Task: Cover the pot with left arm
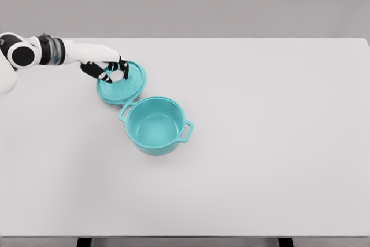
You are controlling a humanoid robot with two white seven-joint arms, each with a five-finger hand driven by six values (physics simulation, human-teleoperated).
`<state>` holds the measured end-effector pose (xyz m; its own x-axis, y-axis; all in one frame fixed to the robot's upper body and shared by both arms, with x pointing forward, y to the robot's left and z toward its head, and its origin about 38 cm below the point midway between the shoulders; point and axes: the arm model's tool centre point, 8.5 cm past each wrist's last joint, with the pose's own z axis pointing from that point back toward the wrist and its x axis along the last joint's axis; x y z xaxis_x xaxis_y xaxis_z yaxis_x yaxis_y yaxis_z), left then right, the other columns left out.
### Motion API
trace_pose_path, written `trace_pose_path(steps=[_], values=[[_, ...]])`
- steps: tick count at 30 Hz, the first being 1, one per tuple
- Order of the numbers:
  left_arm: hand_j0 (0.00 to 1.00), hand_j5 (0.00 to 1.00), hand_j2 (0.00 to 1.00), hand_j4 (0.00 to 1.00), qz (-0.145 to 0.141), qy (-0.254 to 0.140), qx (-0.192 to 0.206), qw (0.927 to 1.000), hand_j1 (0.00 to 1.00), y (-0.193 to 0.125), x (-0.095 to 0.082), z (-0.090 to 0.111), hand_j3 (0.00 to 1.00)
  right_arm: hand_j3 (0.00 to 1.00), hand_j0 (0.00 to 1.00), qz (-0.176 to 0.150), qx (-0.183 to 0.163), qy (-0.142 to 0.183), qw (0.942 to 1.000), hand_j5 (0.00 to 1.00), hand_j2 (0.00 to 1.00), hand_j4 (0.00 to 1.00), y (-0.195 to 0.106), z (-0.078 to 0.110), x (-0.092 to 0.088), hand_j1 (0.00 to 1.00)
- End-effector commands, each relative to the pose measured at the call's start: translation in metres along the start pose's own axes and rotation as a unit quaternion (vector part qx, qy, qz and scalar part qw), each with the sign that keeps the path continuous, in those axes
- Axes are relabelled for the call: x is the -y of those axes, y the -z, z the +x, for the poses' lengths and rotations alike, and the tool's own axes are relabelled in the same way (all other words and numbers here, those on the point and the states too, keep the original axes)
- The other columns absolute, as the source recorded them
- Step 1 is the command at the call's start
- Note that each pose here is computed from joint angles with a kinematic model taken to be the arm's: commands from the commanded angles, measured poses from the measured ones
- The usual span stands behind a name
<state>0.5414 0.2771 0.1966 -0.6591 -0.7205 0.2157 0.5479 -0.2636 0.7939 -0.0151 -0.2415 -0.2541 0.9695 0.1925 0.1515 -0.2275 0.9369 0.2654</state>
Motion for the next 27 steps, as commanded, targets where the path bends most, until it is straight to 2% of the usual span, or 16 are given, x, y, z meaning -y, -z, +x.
trace_pose_path(steps=[1, 6, 10, 12, 17, 22, 27], values=[[0.44, 0.44, 0.44, 0.44, 0.016, 0.007, 0.012, 0.9998, 0.44, -0.009, -0.009, 0.005, 0.44, 1.00, 1.00, 0.000, 0.000, 0.000, 1.0000, 1.00, 1.00, 1.00, 0.000, 0.000, 0.000, 1.00], [0.44, 0.44, 0.44, 0.44, 0.023, 0.027, 0.019, 0.9992, 0.44, -0.030, -0.014, 0.010, 0.44, 1.00, 1.00, 0.000, 0.001, -0.001, 1.0000, 1.00, 1.00, 1.00, 0.000, 0.001, 0.000, 1.00], [0.44, 0.44, 0.44, 0.44, 0.025, 0.057, 0.039, 0.9973, 0.44, -0.039, -0.020, 0.025, 0.44, 1.00, 1.00, 0.000, 0.000, 0.000, 1.0000, 1.00, 1.00, 1.00, 0.000, 0.000, 0.000, 1.00], [0.45, 0.45, 0.45, 0.45, 0.014, 0.076, 0.048, 0.9959, 0.45, -0.043, -0.019, 0.034, 0.45, 1.00, 1.00, 0.000, 0.000, 0.000, 1.0000, 1.00, 1.00, 1.00, 0.000, 0.000, 0.000, 1.00], [0.45, 0.45, 0.45, 0.45, 0.011, 0.107, 0.072, 0.9916, 0.45, -0.048, -0.030, 0.055, 0.45, 1.00, 1.00, 0.001, 0.000, 0.000, 1.0000, 1.00, 1.00, 1.00, 0.000, 0.000, 0.000, 1.00], [0.45, 0.45, 0.45, 0.45, -0.015, 0.122, 0.097, 0.9877, 0.45, -0.035, -0.018, 0.073, 0.45, 1.00, 1.00, 0.000, 0.000, 0.000, 1.0000, 1.00, 1.00, 1.00, 0.000, 0.000, 0.000, 1.00], [0.45, 0.45, 0.45, 0.45, -0.021, 0.130, 0.117, 0.9843, 0.45, -0.031, -0.014, 0.086, 0.45, 1.00, 1.00, 0.000, 0.000, 0.000, 1.0000, 1.00, 1.00, 1.00, 0.000, 0.000, 0.000, 1.00]])
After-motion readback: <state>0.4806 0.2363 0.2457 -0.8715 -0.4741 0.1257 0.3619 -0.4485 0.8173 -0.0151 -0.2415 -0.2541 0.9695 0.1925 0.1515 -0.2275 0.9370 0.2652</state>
